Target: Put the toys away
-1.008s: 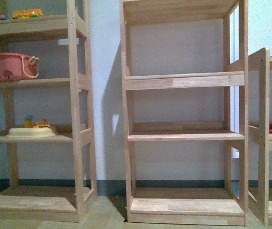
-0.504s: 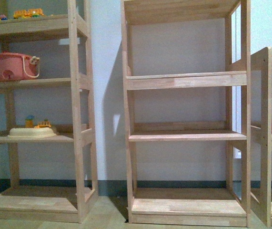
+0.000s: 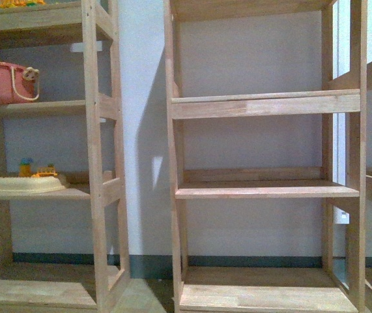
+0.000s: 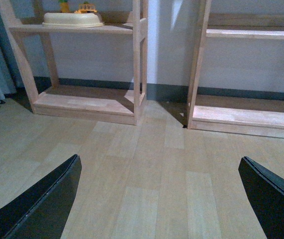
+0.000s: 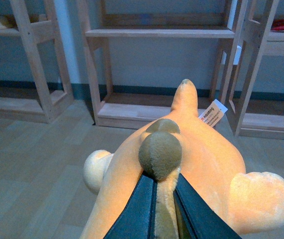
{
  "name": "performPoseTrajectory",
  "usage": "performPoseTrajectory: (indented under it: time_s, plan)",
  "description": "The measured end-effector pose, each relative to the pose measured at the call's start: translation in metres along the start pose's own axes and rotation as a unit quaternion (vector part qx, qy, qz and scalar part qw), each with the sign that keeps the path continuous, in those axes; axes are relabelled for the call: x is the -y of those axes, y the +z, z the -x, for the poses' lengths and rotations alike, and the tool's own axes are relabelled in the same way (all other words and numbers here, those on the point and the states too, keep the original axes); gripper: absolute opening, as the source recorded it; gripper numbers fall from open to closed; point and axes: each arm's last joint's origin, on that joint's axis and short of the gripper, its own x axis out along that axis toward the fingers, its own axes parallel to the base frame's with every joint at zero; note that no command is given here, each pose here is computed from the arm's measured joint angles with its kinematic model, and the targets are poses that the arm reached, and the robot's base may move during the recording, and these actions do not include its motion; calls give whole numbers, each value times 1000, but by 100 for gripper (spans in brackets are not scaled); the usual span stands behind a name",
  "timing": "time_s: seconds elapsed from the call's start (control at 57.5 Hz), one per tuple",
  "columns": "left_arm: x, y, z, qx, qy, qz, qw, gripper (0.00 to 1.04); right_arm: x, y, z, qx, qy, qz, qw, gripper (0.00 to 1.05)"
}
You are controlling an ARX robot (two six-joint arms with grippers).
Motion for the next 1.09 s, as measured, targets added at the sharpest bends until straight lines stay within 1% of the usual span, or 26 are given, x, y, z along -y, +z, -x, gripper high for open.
performPoseTrajectory:
  time_s: [1.095]
  plan:
    - [0, 0, 0, 0, 0, 0, 1000, 98, 0, 0, 0, 0, 0, 0, 1000, 6]
